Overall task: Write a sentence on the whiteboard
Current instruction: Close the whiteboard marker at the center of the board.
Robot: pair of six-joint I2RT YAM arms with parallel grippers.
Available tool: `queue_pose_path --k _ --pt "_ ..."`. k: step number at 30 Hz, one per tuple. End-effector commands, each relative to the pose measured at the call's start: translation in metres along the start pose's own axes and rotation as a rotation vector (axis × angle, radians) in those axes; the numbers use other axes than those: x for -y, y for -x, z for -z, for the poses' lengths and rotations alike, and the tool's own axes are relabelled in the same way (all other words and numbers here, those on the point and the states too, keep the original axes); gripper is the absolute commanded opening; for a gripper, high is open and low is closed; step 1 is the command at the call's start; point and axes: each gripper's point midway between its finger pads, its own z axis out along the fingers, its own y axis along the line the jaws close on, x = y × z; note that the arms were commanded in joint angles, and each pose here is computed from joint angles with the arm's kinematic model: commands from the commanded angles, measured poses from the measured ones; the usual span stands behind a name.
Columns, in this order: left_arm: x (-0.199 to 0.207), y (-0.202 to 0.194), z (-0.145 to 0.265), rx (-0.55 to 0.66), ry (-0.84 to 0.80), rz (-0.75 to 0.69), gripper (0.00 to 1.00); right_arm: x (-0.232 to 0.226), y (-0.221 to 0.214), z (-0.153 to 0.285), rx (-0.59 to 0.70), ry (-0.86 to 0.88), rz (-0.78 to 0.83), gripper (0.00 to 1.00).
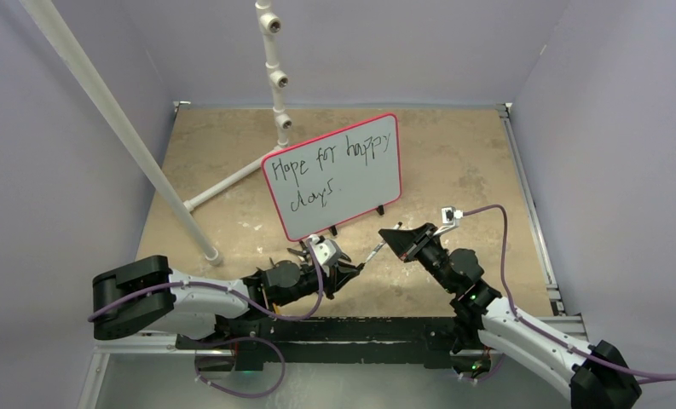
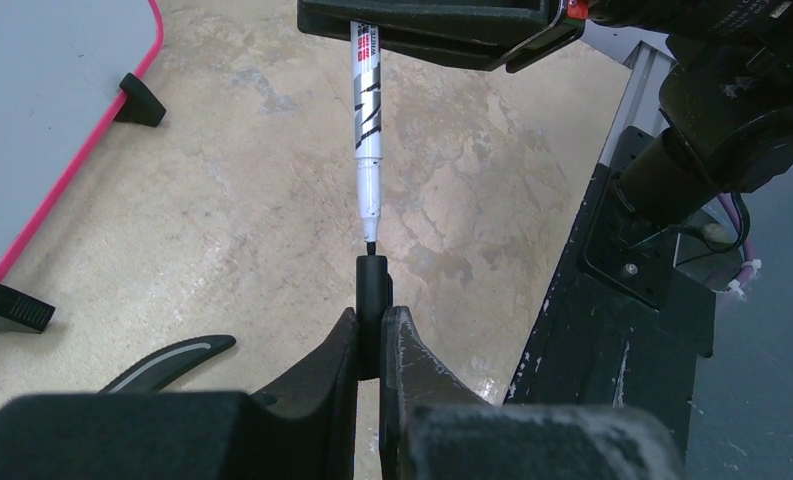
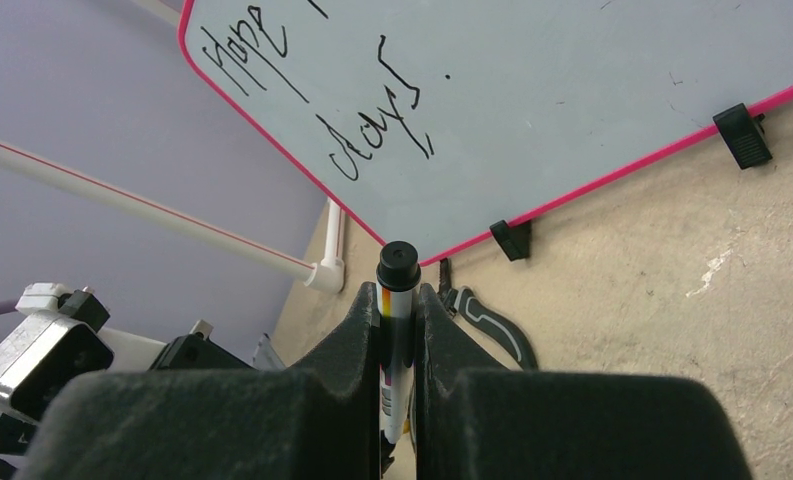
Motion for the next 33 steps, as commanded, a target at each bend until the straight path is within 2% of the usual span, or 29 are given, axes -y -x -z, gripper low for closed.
queue_pose_path --k 1,33 --pt "0.006 0.015 0.000 0.059 -0.017 0.011 0.00 -0.002 0.004 0.000 0.018 0.008 -0.005 0.00" --pt "0.008 0.035 -0.015 0.115 0.001 -0.004 0.00 -0.007 -0.006 -0.001 -0.023 0.051 -0.027 0.00"
